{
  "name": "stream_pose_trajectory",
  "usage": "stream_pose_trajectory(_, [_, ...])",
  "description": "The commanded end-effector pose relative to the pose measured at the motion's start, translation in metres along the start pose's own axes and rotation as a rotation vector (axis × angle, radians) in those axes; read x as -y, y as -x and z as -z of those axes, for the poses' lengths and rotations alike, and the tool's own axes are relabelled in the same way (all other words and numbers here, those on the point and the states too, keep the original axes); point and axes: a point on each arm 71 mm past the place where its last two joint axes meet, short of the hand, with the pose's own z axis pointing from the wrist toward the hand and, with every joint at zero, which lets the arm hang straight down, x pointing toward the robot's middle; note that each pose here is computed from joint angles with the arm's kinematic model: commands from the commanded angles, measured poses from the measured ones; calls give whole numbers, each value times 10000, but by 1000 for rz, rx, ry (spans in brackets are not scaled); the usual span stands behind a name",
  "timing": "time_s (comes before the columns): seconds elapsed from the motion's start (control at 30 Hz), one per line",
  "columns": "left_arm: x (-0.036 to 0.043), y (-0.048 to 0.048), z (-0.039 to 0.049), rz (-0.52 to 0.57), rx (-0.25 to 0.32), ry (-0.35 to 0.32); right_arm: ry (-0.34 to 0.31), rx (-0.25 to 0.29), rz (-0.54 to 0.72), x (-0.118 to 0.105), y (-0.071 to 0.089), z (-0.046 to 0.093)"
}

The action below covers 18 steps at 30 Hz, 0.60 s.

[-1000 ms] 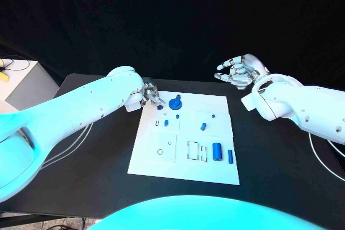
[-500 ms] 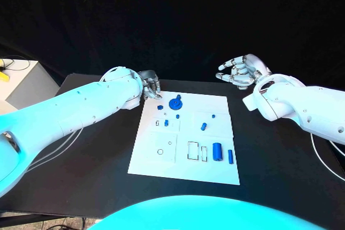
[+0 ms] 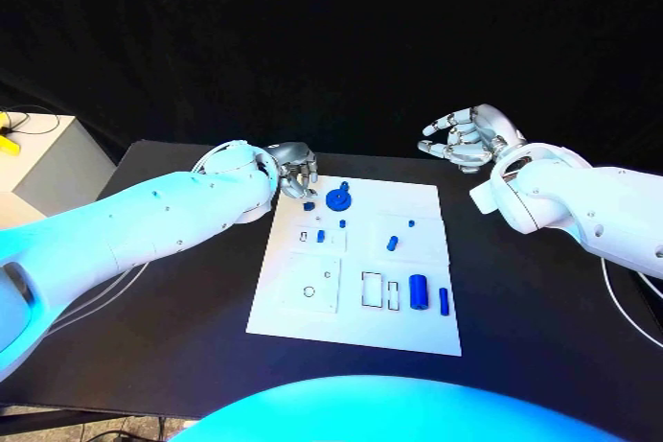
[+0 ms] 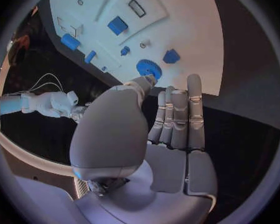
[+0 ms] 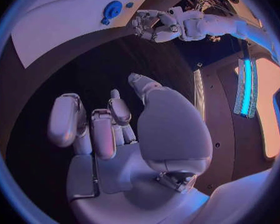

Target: Assemble the parts on the task board

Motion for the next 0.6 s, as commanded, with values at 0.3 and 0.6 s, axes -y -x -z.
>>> stream_pose_trajectory(0.3, [-2, -160, -13, -61, -34, 8, 10, -3, 4, -10, -2, 0])
stream_pose_trajectory(0.6, [-33, -247, -35, -76, -76, 48, 12, -5, 3, -16, -8, -2])
